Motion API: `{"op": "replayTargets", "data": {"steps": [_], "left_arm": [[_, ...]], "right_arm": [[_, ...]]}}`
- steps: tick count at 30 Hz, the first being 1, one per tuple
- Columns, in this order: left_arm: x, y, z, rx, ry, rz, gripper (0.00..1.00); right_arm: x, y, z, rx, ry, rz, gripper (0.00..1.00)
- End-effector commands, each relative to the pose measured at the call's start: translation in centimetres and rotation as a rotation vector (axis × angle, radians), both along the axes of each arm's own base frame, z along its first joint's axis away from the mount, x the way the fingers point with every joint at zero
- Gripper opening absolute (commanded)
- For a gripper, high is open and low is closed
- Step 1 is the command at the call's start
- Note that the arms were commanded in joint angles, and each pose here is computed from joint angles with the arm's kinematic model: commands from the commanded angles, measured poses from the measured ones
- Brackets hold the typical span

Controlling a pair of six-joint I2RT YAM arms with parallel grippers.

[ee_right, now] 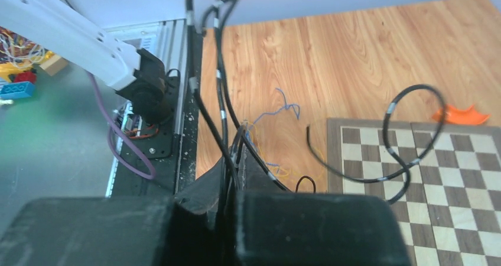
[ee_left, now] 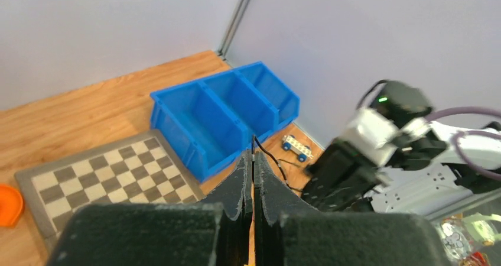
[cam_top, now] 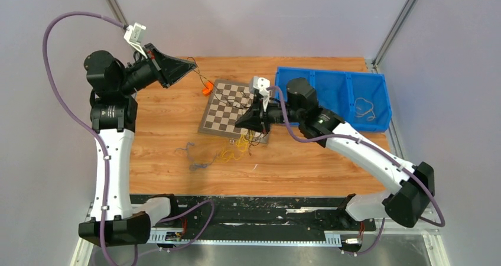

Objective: Untangle the cables

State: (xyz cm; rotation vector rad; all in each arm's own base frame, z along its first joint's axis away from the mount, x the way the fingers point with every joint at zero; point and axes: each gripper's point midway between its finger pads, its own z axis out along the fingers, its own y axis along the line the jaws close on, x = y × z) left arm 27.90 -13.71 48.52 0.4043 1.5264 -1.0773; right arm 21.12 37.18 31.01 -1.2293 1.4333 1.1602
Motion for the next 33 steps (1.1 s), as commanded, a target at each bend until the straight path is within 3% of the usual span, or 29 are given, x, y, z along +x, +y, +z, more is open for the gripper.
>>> {"op": "replayTargets", "data": {"steps": [1,4,8,14,20,28,33], "left_arm": [[1.6,1.9,-3.0,0.023,0.049,0.114,0.0],[3.2,6.0,-2.5,-0.07,0.084,0.245,0.0],[4.2,10.1,-0.5,-0.082,0.046,0.334,0.0],[3.0,9.9,5.4,-0.061,-0.114,0.31,0.0],[1.9,9.7,10.1,-0.036,-0.249,0.337,0.0],[0.4,10.4,16.6,-0.053,-0.42,0.441,0.0],[0.4,10.5,18.3,-0.056,-0.467,0.438,0.0]], "right_arm": [[-1.9,-1.5,4.1,0.054,-0.06,0.035,0.0],[-1.7,-3.5,1.6,-0.023,-0.017,0.0,0.0],[-1.1,-7.5,-4.5,-0.156,0.032,-0.061,0.01],[-0.3,-12.0,-13.4,-0.346,0.041,-0.13,0.01],[0.4,-15.9,-19.4,-0.499,0.1,-0.175,0.03],[0.7,-19.3,-23.6,-0.626,0.145,-0.208,0.05],[0.5,-20.1,-24.3,-0.649,0.169,-0.215,0.1]]}}
